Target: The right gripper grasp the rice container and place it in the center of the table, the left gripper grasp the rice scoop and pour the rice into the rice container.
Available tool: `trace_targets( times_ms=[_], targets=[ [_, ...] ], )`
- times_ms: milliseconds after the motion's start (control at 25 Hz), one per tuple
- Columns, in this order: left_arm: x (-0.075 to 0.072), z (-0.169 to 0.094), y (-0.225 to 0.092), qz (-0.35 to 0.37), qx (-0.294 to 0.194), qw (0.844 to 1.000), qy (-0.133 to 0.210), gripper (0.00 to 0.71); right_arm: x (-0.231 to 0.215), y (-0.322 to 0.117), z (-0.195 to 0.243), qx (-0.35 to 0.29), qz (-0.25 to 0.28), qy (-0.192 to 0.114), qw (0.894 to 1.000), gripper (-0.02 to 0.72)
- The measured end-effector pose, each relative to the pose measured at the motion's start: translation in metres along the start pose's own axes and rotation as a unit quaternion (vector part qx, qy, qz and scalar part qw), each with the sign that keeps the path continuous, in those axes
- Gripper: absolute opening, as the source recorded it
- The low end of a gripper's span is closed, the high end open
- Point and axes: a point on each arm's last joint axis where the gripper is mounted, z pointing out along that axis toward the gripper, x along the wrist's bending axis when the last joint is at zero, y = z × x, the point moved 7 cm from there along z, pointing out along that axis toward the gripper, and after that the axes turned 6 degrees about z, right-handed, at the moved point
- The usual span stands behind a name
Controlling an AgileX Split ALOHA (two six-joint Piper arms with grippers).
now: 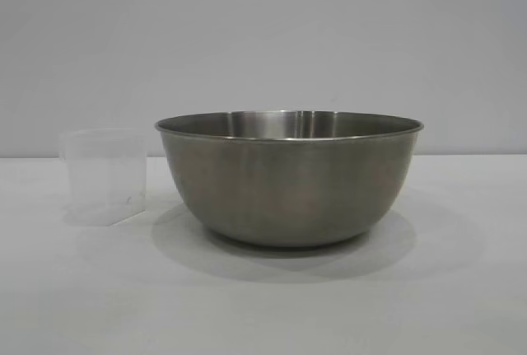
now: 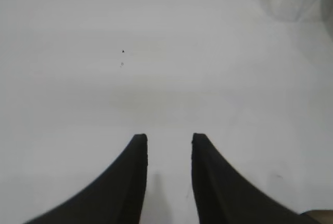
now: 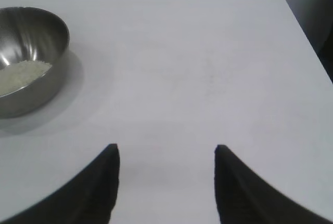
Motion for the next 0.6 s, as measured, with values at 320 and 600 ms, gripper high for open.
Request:
trace_targets(
  times_ms=[320, 600],
  targets=[
    [-0.0025, -0.0002, 0.0002, 0.012, -0.003, 1.0, -0.021, 0.164, 0.0, 0.0, 0.0, 0.0, 0.0, 0.0, 1.0, 0.346],
    [-0.0034, -0.0003, 0.0003, 0.016, -0.004, 0.999, -0.028, 0.164, 0.001, -0.0004, -0.0001, 0.002, -0.005, 0.009, 1.0, 0.346]
  ],
)
